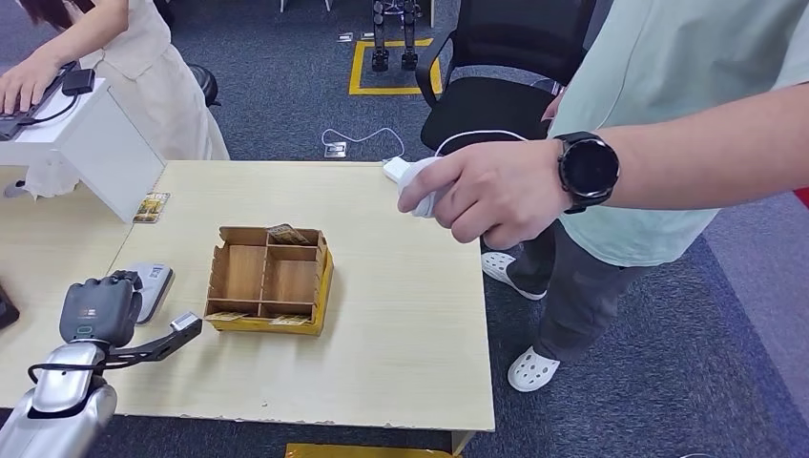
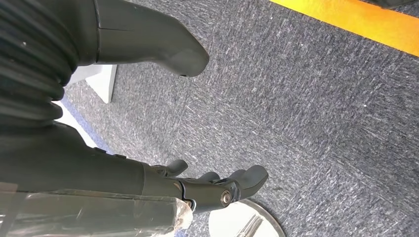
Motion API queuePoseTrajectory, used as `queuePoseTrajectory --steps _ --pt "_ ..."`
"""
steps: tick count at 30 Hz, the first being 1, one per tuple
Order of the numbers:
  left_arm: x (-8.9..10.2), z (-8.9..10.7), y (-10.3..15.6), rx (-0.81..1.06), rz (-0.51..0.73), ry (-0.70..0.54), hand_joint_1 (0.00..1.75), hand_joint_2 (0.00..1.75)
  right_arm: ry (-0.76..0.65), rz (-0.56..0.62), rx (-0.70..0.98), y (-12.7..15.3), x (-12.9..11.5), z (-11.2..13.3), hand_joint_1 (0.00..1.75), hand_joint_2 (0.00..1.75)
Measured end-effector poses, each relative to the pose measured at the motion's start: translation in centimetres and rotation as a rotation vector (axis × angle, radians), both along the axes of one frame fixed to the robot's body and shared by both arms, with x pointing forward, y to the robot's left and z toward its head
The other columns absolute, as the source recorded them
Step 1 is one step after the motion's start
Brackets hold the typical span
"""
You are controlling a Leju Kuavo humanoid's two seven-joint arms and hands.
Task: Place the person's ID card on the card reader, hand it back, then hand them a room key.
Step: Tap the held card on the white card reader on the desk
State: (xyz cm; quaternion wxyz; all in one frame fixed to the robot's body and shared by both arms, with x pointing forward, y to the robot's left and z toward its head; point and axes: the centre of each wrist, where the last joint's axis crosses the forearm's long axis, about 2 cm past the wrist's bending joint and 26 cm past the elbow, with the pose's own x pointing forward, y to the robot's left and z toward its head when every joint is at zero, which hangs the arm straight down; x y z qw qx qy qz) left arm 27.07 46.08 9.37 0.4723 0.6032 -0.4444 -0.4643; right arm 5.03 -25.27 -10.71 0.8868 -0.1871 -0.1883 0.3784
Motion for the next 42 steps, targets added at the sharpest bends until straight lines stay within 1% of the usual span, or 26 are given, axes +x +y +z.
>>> queuePoseTrajectory --steps 5,12,27,32,36,42 --pt "0.2 -0.3 -0.2 -0.002 0.025 -0.012 1.75 1.75 -0.001 0.000 -0.003 0.0 0.0 0.0 0.00 1.75" --pt "1.3 -0.4 -0.7 0.021 0.097 -0.067 1.75 1.75 0.001 0.000 -0.007 0.0 0.0 0.0 0.00 1.75" --pt "2.0 -1.4 -0.8 0.017 0.153 -0.045 1.75 1.75 0.002 -0.001 -0.009 0.0 0.0 0.0 0.00 1.75" --pt "1.6 -2.4 -0.7 0.068 0.165 0.005 1.75 1.75 0.001 0.002 -0.009 0.0 0.0 0.0 0.00 1.75" --pt "1.0 -3.8 -0.5 0.101 0.208 0.066 1.75 1.75 -0.005 0.011 -0.007 0.0 0.1 0.0 0.00 1.75" --pt "0.3 -5.1 0.1 0.090 0.239 0.144 1.75 1.75 -0.021 0.021 -0.009 0.0 0.2 0.0 0.00 1.75"
